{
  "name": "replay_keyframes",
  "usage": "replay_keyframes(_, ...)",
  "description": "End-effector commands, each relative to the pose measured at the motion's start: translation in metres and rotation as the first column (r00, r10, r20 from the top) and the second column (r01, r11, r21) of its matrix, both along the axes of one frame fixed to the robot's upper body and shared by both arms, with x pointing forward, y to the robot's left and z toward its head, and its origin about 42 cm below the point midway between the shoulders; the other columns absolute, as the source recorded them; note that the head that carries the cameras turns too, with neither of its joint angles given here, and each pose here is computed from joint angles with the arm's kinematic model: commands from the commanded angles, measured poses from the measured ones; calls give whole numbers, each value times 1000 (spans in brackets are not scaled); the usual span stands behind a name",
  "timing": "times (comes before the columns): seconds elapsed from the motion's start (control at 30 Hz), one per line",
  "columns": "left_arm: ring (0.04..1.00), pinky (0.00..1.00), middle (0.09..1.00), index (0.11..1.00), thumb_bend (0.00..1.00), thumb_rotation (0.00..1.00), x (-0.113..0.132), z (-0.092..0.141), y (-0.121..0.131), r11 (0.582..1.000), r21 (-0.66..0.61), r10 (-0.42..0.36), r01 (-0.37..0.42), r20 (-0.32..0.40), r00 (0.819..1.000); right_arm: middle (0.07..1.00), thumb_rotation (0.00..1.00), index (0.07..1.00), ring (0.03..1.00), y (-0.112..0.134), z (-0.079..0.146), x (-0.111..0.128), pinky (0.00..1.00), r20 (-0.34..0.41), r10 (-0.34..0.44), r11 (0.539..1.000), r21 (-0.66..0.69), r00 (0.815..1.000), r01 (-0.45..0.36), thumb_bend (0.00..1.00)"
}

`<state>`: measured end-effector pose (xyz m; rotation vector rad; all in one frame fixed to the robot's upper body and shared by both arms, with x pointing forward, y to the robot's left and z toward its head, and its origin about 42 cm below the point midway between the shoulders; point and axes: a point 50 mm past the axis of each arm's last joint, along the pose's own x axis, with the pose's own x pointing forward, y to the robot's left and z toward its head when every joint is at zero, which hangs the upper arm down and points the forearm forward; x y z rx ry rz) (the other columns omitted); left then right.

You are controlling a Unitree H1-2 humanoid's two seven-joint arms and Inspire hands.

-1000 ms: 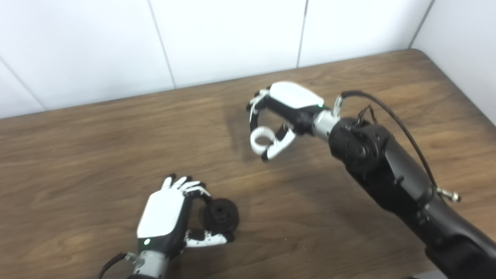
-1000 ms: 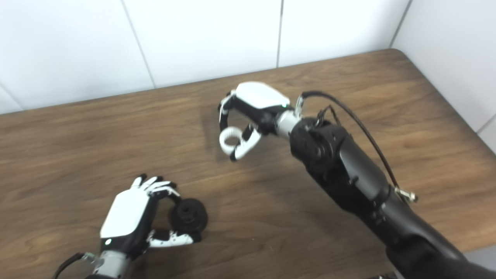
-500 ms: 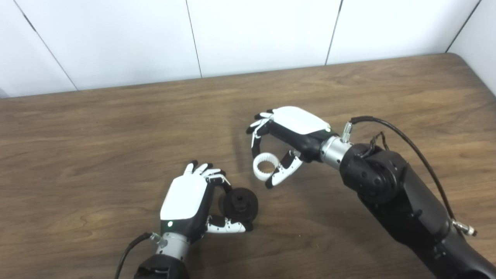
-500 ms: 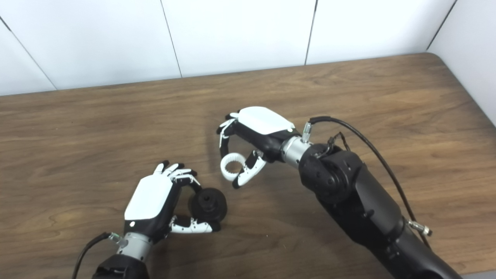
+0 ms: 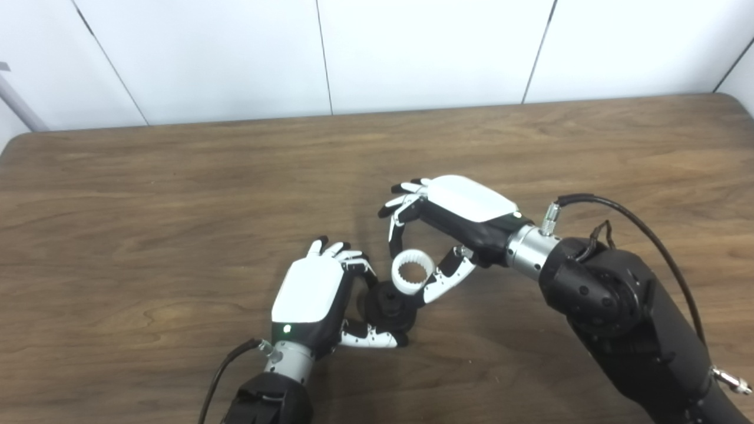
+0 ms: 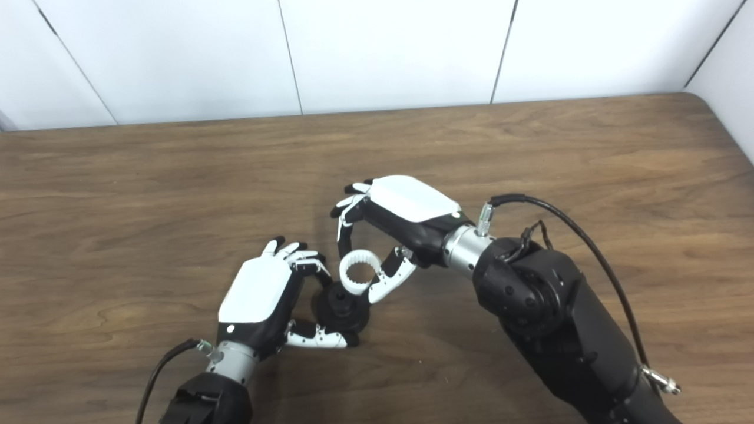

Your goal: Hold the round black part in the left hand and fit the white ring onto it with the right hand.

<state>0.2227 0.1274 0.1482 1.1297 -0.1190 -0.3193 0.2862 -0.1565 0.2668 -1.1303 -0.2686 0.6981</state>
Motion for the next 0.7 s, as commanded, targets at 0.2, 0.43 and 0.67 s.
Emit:
replay_keyframes(0.2,906,1000,790,480,524,51,-1,-8,-9,1000,15,-17,18,-71,997,836,137,485,961,9,12,-5,1000,61,44,998,32,997,-46,517)
replay_keyframes(0.43,904,1000,792,481,523,51,-1,-6,-11,1000,14,-15,16,-73,997,836,136,485,958,11,3,-4,991,41,42,999,21,998,-42,518)
replay_keyframes(0.67,898,1000,789,481,523,51,0,-5,-13,1000,19,-15,17,-67,998,834,135,485,956,13,-5,-4,986,21,42,999,19,999,-42,518)
